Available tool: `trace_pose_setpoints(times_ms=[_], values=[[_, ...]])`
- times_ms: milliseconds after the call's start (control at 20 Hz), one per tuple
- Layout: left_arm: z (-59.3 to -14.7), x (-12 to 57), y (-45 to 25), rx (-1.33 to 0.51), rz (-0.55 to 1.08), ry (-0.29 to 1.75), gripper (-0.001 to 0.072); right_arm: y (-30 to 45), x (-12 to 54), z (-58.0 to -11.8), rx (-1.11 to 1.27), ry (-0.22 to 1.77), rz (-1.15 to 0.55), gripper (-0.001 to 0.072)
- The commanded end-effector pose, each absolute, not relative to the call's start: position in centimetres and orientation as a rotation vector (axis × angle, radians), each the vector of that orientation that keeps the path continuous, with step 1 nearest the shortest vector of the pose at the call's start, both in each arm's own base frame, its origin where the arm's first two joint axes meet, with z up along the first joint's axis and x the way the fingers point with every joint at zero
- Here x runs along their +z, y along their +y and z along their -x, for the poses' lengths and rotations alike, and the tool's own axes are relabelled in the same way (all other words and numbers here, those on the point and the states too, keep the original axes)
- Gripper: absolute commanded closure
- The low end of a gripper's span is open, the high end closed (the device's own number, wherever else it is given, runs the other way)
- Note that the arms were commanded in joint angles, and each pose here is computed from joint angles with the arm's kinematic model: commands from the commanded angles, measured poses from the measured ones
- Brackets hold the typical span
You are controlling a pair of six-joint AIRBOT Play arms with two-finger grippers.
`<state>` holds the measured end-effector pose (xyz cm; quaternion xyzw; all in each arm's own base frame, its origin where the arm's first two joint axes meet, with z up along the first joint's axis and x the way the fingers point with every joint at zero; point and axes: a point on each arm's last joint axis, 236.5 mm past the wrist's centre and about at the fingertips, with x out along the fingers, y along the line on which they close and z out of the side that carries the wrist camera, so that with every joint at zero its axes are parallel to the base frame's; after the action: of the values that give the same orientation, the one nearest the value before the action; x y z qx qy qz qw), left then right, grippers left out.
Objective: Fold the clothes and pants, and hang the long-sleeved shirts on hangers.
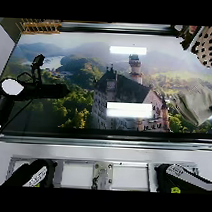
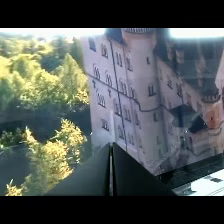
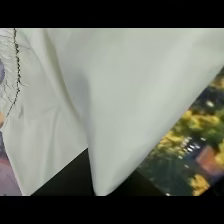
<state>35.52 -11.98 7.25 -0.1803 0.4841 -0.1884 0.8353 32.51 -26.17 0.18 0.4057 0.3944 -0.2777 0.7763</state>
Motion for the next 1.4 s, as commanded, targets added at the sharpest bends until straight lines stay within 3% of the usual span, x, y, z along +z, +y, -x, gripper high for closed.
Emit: trace_pose_setpoints(times_ms=[0,300,350,450,500,700,850,950,1100,1350], values=[[-35.5,7.3,-12.0,-0.399,0.383,1.025,0.0703,-26.9,-2.8,-25.0,-0.824,0.858,-0.988,0.0694],[-35.5,7.2,-12.0,-0.399,0.382,1.026,0.0703,-21.6,-6.7,-21.4,-0.839,0.993,-1.085,0.0686],[-35.5,7.2,-12.0,-0.399,0.382,1.026,0.0703,-21.2,-6.8,-21.3,-0.834,1.008,-1.092,0.0634],[-35.5,7.2,-12.0,-0.398,0.381,1.026,0.0703,-20.8,-6.6,-20.8,-0.816,1.042,-1.078,0.0123],[-35.5,7.2,-12.0,-0.398,0.381,1.026,0.0703,-21.1,-6.2,-20.1,-0.806,1.076,-1.020,0.0026],[-35.5,7.2,-11.9,-0.398,0.381,1.026,0.0703,-26.5,0.0,-16.5,-0.944,1.075,-0.737,0.0026],[-35.5,7.2,-12.0,-0.398,0.381,1.025,0.0703,-27.7,8.3,-21.3,-0.827,0.807,-0.495,0.0026],[-35.7,7.3,-11.9,-0.395,0.382,1.019,0.0703,-23.6,12.6,-26.4,-0.628,0.655,-0.414,0.0026],[-35.8,7.3,-11.9,-0.393,0.382,1.013,0.0703,-12.8,14.9,-32.5,-0.248,0.618,-0.391,0.0026],[-35.8,7.4,-11.9,-0.392,0.383,1.011,0.0703,5.7,13.4,-34.7,0.280,0.737,-0.218,0.0027]])
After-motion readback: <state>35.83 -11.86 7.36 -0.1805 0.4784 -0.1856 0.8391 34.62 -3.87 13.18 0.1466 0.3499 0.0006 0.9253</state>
